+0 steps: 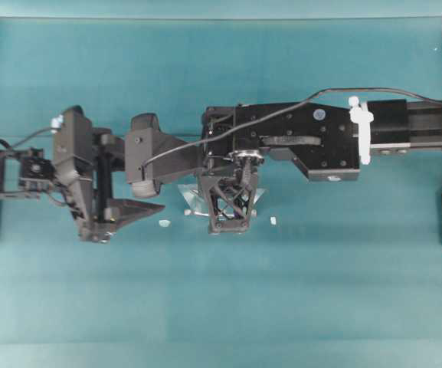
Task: Hand over the silver zip bag and make it stand upright.
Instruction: 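Move the left gripper to the bag's left edge and close it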
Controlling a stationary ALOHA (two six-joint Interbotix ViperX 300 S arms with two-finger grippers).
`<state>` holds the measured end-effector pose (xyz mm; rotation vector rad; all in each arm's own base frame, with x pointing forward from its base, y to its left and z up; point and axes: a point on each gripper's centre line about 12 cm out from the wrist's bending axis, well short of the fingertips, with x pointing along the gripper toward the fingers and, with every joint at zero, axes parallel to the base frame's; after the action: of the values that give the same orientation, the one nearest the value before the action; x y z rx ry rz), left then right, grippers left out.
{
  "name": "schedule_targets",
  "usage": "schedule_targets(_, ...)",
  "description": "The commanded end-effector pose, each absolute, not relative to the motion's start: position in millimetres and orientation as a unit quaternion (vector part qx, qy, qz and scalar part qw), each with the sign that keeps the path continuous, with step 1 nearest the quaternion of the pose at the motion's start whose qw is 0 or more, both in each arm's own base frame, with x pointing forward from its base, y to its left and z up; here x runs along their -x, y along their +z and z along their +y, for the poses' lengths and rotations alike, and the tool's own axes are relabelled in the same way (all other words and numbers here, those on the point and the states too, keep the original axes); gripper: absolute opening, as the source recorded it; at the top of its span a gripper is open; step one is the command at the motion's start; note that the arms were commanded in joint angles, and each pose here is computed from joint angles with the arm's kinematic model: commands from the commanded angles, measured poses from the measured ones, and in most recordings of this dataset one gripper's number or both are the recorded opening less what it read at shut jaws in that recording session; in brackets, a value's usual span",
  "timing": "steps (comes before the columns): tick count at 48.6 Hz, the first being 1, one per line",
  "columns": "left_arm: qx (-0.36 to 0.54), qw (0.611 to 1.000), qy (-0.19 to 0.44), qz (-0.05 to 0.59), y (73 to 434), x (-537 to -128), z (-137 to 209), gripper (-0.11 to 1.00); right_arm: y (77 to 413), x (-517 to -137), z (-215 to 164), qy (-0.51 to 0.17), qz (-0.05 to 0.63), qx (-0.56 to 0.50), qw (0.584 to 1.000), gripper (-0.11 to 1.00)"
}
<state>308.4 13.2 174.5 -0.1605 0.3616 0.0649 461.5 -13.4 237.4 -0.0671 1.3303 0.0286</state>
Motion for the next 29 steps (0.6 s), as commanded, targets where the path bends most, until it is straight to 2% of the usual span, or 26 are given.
schedule_targets(1,0.076,0.984,0.029,0.16,175,-316,13,0.92,250,-462,-11,0.011,0.599,0.028,0.8,0.04)
schedule_targets(29,0.055,0.988,0.023,0.144,136,-358,15,0.92,245,-462,-11,0.008,0.596,0.022,0.802,0.04)
